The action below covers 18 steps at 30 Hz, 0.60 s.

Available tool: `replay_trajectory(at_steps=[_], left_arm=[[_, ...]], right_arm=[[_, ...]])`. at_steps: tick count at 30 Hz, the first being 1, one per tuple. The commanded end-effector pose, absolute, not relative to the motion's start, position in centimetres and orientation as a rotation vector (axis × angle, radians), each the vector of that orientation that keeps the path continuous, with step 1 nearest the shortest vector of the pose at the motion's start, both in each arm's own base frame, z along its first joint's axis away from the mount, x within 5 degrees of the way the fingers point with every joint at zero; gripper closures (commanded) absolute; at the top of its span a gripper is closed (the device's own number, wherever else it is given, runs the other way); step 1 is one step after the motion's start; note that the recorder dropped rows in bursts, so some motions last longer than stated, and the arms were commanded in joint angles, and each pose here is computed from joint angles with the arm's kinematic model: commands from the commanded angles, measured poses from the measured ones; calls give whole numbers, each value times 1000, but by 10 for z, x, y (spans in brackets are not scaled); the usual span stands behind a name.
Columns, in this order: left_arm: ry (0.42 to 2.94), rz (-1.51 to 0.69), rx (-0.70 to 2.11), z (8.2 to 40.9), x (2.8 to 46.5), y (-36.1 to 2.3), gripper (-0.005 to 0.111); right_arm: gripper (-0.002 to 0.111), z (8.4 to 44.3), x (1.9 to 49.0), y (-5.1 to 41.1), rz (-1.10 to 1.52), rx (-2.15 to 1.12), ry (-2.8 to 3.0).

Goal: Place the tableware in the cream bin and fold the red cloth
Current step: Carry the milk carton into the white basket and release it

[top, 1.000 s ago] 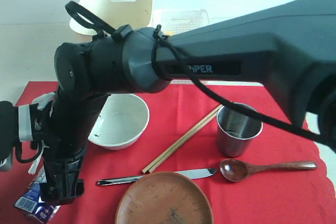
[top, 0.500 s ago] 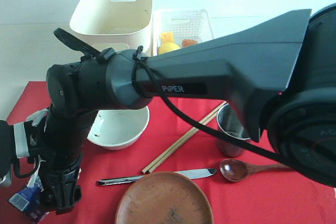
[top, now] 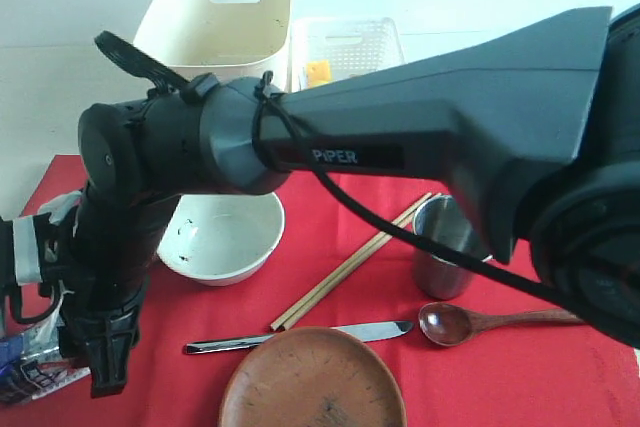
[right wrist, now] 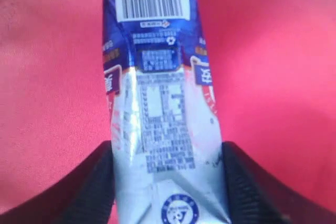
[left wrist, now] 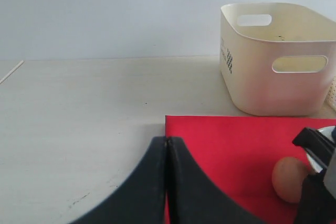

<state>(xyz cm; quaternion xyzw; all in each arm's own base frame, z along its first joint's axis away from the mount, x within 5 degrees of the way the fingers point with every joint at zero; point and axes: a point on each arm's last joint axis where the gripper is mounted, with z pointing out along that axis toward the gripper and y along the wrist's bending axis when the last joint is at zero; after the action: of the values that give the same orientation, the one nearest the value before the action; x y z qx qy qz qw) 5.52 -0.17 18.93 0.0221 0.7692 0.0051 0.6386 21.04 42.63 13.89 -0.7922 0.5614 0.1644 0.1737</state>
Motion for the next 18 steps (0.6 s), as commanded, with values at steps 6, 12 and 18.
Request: replay_trajectory(at_steps=[6,12,18], left_arm=[[1747,12,58,189,55,-2,106],[1747,12,58,189,55,-2,106],[1747,12,58,189,55,-2,106]], right_arm=[[108,254,213,401,351,-1981,1629],[108,282,256,347,311,-1645,1907],[108,262,319,268,193,-1289,2110]])
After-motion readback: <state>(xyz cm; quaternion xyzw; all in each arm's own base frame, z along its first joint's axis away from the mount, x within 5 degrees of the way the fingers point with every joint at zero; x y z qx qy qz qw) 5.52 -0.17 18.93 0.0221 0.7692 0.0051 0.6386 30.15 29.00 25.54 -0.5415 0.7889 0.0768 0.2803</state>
